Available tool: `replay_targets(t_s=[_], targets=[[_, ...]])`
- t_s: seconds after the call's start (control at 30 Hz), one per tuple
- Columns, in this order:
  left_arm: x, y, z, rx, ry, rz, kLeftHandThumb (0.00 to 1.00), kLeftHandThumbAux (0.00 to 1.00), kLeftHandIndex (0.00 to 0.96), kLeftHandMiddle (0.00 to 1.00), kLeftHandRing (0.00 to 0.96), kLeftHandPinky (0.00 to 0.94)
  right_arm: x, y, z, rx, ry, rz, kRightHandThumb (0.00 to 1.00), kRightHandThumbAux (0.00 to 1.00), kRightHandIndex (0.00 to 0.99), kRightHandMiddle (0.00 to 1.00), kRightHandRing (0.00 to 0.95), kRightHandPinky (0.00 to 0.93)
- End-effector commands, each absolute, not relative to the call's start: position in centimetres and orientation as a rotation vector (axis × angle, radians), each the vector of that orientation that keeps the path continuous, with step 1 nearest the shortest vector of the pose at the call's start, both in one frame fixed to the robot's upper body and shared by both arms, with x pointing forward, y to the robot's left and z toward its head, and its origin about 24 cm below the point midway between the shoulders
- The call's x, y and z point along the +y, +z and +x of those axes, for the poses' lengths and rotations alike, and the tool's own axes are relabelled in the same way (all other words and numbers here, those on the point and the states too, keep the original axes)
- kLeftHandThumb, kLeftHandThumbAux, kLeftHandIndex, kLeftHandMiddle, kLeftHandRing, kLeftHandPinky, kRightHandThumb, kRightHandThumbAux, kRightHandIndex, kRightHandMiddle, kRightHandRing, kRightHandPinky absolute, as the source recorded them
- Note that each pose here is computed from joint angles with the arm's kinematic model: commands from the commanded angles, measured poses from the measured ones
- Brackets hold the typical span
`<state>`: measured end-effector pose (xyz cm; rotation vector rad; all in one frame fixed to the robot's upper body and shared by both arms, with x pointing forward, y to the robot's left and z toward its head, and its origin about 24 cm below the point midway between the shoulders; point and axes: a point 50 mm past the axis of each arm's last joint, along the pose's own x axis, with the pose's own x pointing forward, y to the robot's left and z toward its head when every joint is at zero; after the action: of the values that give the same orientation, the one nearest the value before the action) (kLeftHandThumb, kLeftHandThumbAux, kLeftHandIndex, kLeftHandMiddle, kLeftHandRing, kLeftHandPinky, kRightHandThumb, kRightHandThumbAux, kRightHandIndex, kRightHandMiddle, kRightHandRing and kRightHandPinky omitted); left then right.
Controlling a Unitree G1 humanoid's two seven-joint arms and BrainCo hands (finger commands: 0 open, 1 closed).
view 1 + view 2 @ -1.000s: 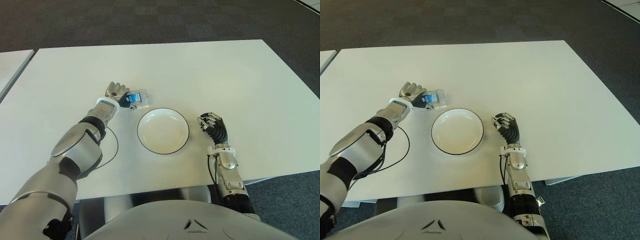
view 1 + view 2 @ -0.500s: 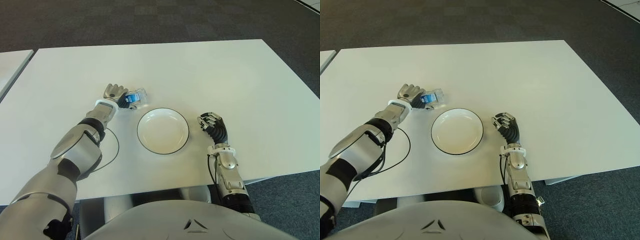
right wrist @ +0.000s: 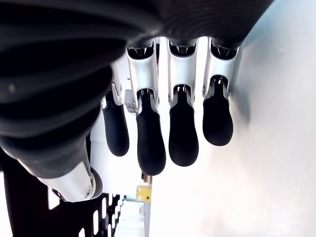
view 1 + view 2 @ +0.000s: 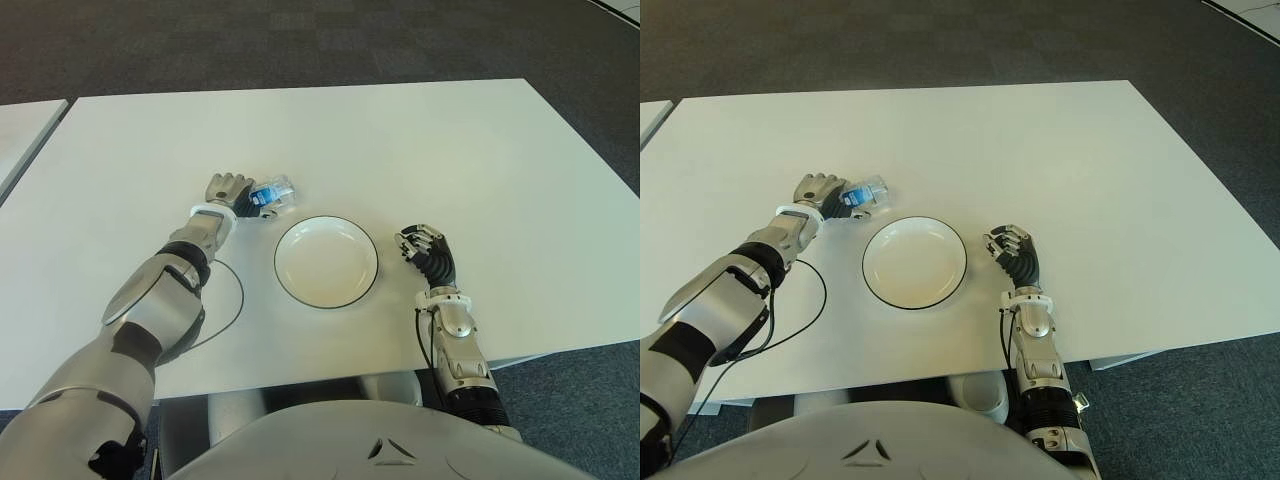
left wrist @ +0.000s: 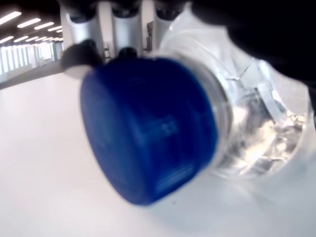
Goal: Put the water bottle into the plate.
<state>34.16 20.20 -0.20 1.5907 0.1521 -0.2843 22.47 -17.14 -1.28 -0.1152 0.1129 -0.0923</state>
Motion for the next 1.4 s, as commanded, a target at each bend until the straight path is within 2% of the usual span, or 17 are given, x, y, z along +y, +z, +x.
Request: replay_targets(t_s=[0.03,0.27,0.73,1.4], targets=[[20.6,-0.9,33.7,0.246,-0.308,1.513,0.852,0.668,0.401,0.556,0.853,0.844,-17.3,-2.3,21.9,0.175,-0.103,-0.112,0.705,0.728,0.434,0.642,0.652,0.670],[20.7,1.7,35.5,0.183,-0.246,1.452,0.853,0.668,0.401,0.553,0.849,0.824,-17.3,-2.3,22.0,0.176,-0.099,-0.113,0.705,0.728,0.435,0.647,0.654,0.669],[19.8,5.3,37.0,-0.021,-0.175,1.346,0.853,0.668,0.399,0.548,0.855,0.830,-17.2,-2.3,22.0,0.176,-0.100,-0.100,0.704,0.728,0.434,0.642,0.639,0.635],[18.8,7.8,36.6,-0.255,-0.173,1.277,0.852,0.670,0.395,0.541,0.863,0.844,-17.2,-2.3,22.0,0.181,-0.101,-0.105,0.705,0.727,0.435,0.641,0.648,0.666]])
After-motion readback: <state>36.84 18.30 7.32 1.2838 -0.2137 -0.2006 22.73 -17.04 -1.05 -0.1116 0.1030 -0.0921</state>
